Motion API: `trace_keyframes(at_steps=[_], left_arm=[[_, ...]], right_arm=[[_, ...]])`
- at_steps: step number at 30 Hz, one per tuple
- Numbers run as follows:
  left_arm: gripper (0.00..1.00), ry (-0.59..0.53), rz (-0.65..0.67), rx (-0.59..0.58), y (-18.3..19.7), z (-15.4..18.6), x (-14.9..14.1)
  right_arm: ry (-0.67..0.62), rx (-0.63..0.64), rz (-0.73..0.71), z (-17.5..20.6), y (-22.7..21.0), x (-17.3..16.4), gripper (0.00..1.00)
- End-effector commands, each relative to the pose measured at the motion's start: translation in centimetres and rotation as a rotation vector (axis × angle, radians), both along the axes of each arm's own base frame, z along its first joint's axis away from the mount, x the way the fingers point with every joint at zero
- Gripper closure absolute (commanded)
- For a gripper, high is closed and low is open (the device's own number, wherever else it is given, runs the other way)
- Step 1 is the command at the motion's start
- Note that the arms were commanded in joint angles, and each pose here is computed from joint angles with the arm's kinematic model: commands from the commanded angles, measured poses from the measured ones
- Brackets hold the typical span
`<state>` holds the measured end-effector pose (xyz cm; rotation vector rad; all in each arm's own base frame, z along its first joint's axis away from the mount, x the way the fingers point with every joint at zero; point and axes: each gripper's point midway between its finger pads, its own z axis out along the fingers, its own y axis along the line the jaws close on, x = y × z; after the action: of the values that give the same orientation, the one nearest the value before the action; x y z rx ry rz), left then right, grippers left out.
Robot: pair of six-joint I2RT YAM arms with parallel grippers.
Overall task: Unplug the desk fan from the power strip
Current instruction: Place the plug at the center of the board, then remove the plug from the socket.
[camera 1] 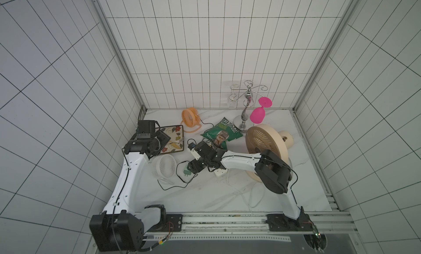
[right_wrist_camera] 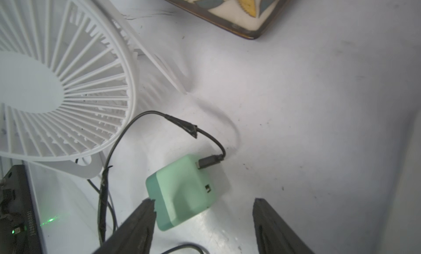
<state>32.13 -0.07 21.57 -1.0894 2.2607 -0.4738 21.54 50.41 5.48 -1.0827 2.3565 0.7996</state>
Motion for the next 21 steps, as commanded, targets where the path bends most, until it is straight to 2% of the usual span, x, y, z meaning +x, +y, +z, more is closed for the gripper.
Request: trace_keyframes(at_steps=[1,8,13,21], left_arm=[[0.37,-0.023,-0.012,0.014,0.1,0.7,0.3],[0.37,-0.052,-0.049,-0.039,-1.1,0.6,0.9],[0.36,-0.060,-0.084,-0.110,-3.0,-0.4,1.2],[0.39,-0.019,-0.155,-0.147,-7.0,-2.4,1.2]], right_arm=[[-0.090,-0.031,-0.036,3.5,-1.3,1.1,0.23],[-0.217,-0.048,-0.087,8.2,-4.7,1.8,0.20],[-0.327,-0.107,-0.216,9.4,-8.2,3.8,0.22],[-0.264,-0.191,-0.379,7.9,-11.8,7.2,0.24]])
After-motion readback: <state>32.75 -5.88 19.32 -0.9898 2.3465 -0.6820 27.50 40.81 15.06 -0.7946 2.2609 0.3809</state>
